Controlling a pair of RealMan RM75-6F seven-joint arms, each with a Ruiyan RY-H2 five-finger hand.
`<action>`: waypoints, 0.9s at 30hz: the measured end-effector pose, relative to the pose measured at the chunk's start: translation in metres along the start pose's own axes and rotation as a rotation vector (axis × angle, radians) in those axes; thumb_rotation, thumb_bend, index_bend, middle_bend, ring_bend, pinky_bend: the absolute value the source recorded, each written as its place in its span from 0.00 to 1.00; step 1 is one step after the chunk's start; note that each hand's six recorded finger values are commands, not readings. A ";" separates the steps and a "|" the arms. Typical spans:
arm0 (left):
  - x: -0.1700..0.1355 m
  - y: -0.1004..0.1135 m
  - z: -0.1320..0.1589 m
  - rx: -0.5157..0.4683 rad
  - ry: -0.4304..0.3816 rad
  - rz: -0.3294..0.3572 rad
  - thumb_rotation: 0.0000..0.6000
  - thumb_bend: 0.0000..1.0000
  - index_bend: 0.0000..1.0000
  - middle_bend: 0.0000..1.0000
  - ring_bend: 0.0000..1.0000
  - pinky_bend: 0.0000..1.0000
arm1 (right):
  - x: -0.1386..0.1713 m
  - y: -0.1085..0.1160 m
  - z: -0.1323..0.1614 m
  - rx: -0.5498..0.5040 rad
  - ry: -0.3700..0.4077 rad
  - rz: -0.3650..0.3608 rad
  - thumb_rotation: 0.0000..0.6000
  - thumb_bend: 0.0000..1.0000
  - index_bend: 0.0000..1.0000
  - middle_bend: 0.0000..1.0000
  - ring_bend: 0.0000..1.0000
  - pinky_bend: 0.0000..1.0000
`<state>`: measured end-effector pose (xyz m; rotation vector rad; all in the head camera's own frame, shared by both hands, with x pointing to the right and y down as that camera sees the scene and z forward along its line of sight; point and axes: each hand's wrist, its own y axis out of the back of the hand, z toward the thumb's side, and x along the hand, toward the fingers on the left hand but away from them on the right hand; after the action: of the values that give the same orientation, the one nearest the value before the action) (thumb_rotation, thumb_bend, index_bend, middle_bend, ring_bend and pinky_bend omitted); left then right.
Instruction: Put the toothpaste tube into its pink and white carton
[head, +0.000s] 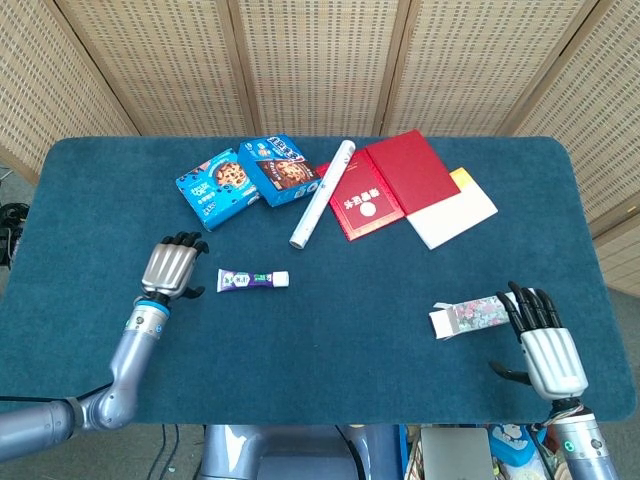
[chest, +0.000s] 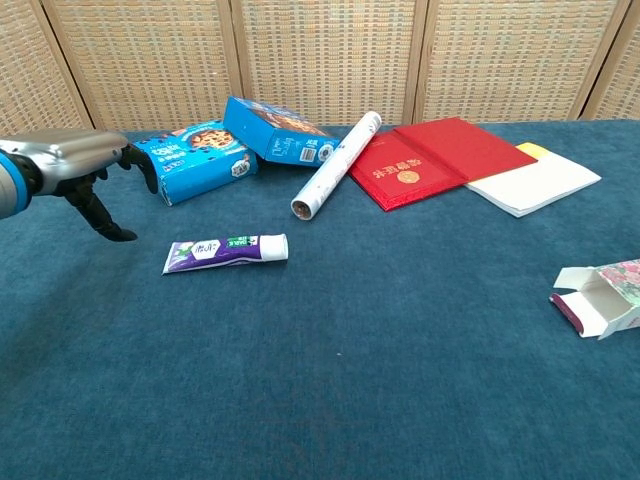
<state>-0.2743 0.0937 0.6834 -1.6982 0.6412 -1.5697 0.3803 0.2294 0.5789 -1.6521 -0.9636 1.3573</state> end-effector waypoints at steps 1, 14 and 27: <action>0.002 -0.002 0.003 0.009 0.000 -0.002 1.00 0.23 0.35 0.22 0.18 0.24 | 0.000 0.000 -0.001 -0.002 -0.002 -0.001 1.00 0.12 0.00 0.00 0.00 0.00; 0.022 -0.019 0.033 0.036 0.007 -0.032 1.00 0.23 0.39 0.23 0.20 0.25 | 0.000 0.005 -0.005 -0.030 -0.009 -0.010 1.00 0.12 0.00 0.00 0.00 0.00; 0.033 -0.033 0.049 0.069 0.016 -0.054 1.00 0.23 0.39 0.23 0.20 0.25 | 0.000 0.006 -0.006 -0.042 -0.009 -0.011 1.00 0.12 0.00 0.00 0.00 0.00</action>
<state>-0.2257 0.0974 0.7298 -1.6665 0.5469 -1.6257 0.3869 0.2264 0.5740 -1.6714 -1.0108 1.3467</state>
